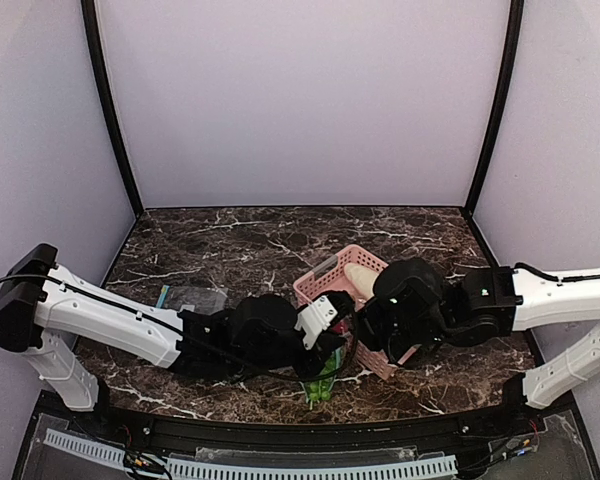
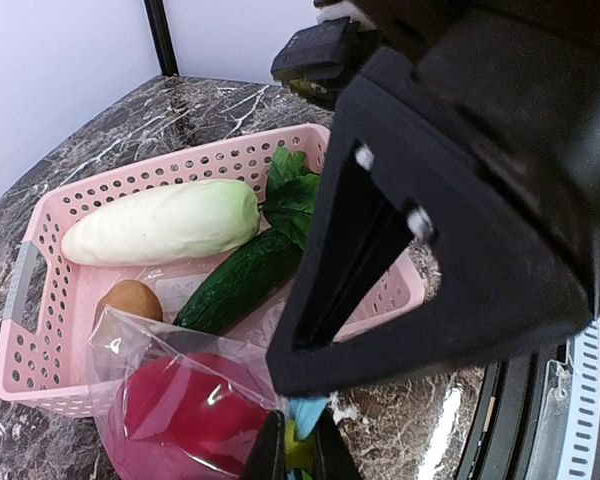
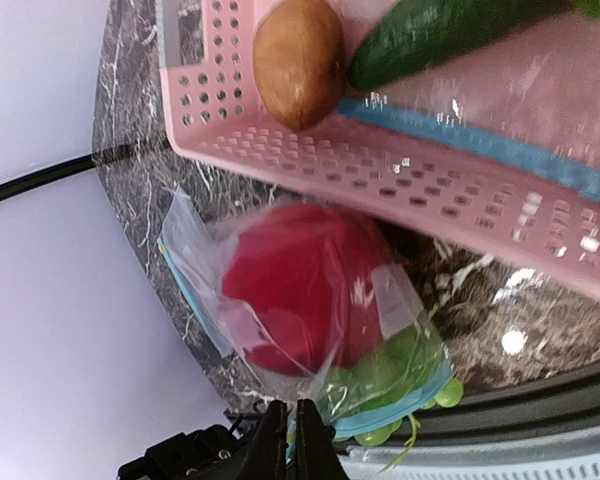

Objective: Place the food in the zip-top bag and seal the zipper
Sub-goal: Pass from the right arm to the left, then pass from the left arm to the right

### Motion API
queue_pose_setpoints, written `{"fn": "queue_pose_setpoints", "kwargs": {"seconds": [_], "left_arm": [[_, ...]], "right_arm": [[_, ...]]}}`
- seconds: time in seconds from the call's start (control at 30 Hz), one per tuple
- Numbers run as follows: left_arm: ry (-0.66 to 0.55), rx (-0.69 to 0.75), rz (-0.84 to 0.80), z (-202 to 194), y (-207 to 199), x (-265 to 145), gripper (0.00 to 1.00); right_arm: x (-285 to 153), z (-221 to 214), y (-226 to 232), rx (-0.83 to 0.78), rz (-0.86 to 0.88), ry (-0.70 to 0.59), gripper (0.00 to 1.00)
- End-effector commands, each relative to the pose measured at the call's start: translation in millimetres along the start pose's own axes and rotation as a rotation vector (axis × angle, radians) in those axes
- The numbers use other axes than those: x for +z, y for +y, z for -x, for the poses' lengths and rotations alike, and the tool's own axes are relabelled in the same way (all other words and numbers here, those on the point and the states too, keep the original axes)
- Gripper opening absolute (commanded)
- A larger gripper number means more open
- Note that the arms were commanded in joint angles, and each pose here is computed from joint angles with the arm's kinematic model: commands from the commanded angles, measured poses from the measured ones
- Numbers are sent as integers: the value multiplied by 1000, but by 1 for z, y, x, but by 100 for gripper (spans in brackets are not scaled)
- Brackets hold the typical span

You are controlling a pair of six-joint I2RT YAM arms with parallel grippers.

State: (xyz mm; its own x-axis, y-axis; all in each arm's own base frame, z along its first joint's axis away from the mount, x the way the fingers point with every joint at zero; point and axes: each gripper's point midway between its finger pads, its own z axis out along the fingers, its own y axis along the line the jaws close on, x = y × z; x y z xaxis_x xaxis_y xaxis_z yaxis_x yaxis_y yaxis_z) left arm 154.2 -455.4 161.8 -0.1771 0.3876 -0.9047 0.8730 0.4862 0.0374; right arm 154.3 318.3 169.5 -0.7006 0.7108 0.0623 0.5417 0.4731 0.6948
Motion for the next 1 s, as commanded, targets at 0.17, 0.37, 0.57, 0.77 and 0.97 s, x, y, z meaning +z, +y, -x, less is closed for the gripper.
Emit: {"fn": "queue_pose_setpoints", "kwargs": {"seconds": [0.17,0.37,0.57,0.77,0.97], "left_arm": [[145,-71,-226,-8,-26,-23,1],[204,-187,-436,-2,-41,-41,1],[248,-283,-622,10,-47,-70,1],[288,-304,-750,19,-52,-94,1],[307,-320,-801,24,-56,-107,1]], "right_arm": [[-40,62,-8,-199,121,-217,27],[-75,68,20,-612,299,-273,55],[-98,28,37,-1121,459,-147,55],[-89,-35,25,-1388,600,146,52],[-86,-78,26,-1453,717,352,43]]}}
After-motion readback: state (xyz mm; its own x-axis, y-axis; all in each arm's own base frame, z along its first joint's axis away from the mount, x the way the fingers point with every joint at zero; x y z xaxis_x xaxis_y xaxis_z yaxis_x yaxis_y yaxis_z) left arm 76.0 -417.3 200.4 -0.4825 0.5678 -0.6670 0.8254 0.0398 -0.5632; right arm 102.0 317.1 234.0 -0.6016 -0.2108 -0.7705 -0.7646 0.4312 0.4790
